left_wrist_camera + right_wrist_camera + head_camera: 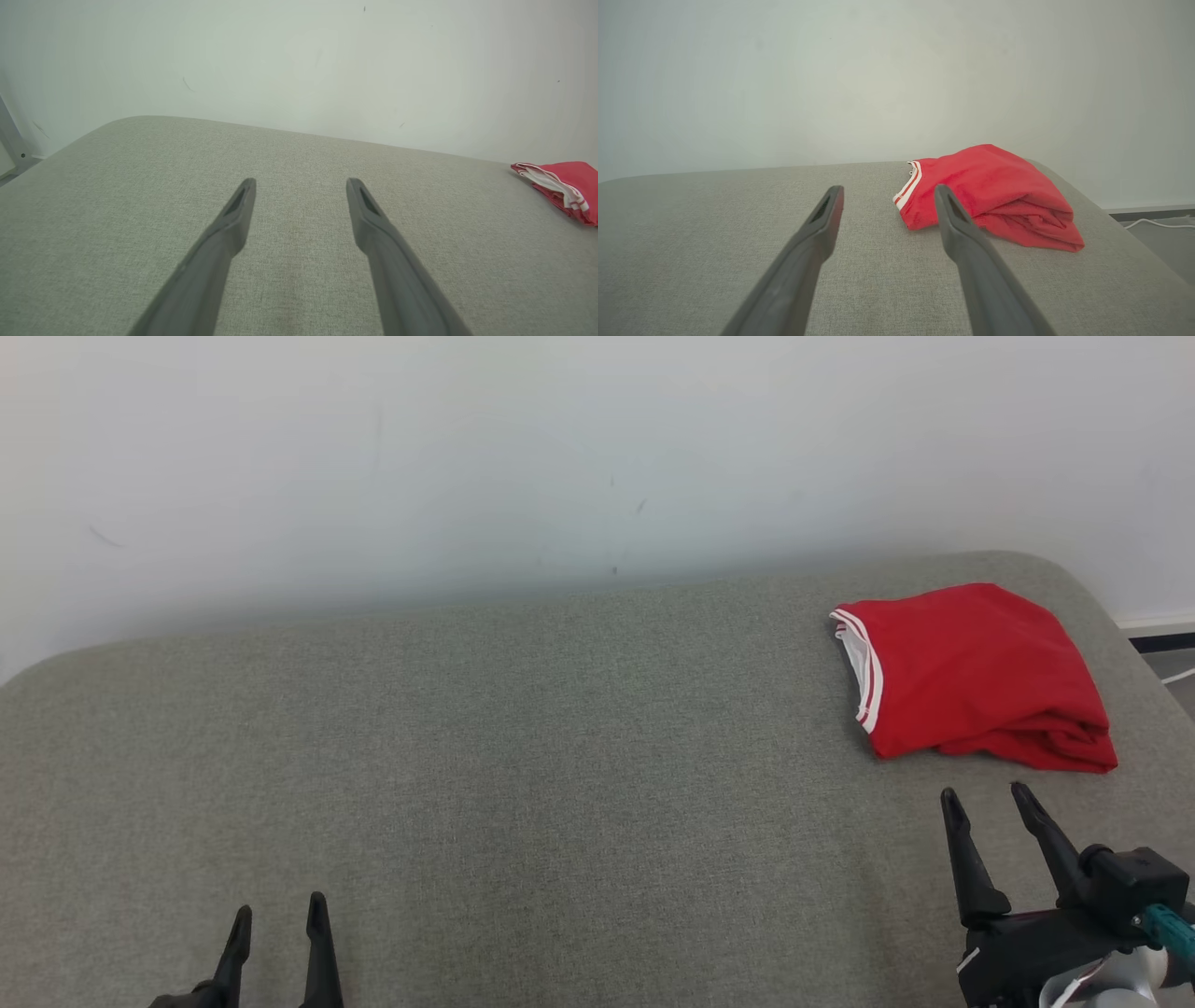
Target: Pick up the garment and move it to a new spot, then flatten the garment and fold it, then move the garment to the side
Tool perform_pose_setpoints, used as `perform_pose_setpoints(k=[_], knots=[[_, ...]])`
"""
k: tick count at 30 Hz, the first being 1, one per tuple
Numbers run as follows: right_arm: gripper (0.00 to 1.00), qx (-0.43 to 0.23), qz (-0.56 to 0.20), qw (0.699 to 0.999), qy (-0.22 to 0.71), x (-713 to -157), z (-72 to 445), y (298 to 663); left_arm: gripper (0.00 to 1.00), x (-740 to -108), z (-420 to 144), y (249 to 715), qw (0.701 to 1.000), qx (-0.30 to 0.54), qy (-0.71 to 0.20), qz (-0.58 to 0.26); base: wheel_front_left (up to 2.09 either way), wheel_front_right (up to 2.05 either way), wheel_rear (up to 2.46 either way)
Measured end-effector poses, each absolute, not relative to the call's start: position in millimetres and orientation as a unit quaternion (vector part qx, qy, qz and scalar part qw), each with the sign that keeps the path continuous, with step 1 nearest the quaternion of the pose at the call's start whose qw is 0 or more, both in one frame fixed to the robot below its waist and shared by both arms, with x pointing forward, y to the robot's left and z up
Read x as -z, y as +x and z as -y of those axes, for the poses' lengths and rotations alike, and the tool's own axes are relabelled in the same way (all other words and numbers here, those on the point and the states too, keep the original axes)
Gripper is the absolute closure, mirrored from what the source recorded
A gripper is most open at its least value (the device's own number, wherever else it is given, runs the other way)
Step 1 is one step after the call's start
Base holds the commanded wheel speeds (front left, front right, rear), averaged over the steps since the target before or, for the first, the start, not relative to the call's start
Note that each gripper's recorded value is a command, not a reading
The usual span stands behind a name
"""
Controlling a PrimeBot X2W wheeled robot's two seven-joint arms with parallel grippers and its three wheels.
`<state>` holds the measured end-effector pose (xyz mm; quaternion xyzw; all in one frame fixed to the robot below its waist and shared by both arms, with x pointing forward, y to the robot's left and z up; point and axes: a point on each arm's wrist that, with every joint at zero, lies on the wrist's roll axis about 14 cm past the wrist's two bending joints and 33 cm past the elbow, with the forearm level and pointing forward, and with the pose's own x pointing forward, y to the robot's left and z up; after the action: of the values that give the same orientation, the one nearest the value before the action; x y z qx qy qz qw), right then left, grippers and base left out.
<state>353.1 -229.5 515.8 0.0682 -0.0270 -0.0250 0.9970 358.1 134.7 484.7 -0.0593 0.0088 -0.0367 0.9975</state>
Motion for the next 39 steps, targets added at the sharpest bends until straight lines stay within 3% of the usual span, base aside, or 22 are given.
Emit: perform_pose_setpoints(k=[39], knots=[[0.0, 0.046, 0.025, 0.997, 0.056, -511, 237, 343, 0.0, -480, -144, 358, 0.999, 0.026, -0.019, -0.036, 0.0, 0.0, 0.0]])
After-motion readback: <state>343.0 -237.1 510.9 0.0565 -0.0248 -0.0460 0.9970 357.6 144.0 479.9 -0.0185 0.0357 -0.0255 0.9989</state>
